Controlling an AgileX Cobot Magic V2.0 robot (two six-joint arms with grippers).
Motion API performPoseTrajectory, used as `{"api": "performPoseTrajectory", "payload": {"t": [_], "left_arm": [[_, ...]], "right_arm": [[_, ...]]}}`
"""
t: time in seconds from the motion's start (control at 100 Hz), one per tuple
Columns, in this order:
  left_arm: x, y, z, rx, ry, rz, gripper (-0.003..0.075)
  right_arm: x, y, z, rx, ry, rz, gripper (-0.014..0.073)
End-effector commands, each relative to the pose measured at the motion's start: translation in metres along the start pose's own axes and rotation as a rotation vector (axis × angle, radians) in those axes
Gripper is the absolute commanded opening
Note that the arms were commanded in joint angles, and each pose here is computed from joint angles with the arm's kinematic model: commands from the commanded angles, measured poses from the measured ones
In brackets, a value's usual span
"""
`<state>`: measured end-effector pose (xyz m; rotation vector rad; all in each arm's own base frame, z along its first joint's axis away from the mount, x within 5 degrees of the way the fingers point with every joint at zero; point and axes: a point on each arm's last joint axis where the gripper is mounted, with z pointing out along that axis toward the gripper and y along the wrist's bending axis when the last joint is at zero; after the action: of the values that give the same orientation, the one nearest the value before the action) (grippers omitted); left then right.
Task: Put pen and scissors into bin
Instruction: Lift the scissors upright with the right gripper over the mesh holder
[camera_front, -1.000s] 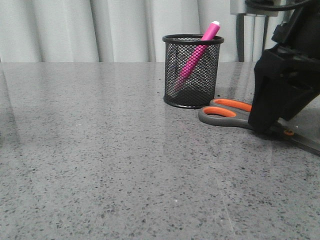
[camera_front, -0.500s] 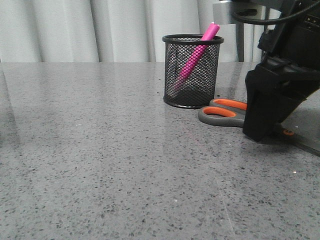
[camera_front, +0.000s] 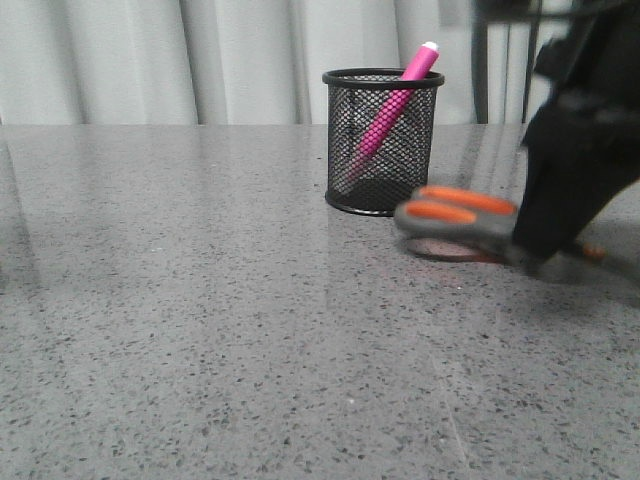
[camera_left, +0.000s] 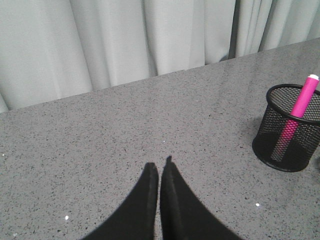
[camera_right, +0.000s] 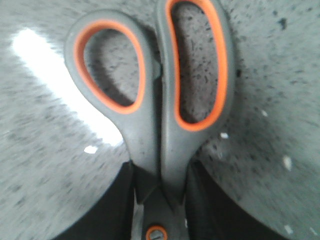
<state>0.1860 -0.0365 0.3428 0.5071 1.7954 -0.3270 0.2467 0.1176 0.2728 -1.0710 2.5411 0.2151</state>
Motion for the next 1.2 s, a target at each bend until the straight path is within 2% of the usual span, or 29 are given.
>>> {"api": "performPoseTrajectory", "payload": {"t": [0.0,0.14,0.24,0.33,0.47,0.83,0.98,1.19], "left_arm": [[-0.012,0.000,-0.005,-0.013,-0.060,-0.029,-0.0019],[-0.012,0.000,-0.005,-0.013,-0.060,-0.029,-0.0019],[-0.013,0.000,-0.005,-0.011,-0.067,-0.039,-0.0019],[-0.014,0.000,-0.005,-0.008,-0.080,-0.058,-0.0019],[-0.014,0.000,-0.005,-0.006,-0.089,-0.073,-0.0019],[-0.014,0.000,-0.005,-0.006,-0.089,-0.073,-0.0019],[-0.014,0.000,-0.005,-0.006,-0.089,-0.073,-0.0019],[-0.014,0.000,-0.005,-0.010,-0.088,-0.074,-0.0019]], "right_arm": [[0.000,0.006,-0.041,0.059,-0.145,-0.014,-0.0067],[0.016,0.017,-0.078,0.160,-0.396,-0.014,-0.0069],[0.021,0.025,-0.101,0.239,-0.714,0.017,-0.0069],[0.018,0.025,-0.117,0.314,-0.946,0.063,-0.0069],[0.002,0.023,-0.124,0.403,-1.142,0.074,-0.0070],[-0.053,0.019,-0.071,0.568,-1.395,0.086,-0.0070],[-0.063,0.014,-0.049,0.537,-1.380,0.133,-0.0070],[-0.070,0.011,-0.022,0.545,-1.334,0.129,-0.0071]]}}
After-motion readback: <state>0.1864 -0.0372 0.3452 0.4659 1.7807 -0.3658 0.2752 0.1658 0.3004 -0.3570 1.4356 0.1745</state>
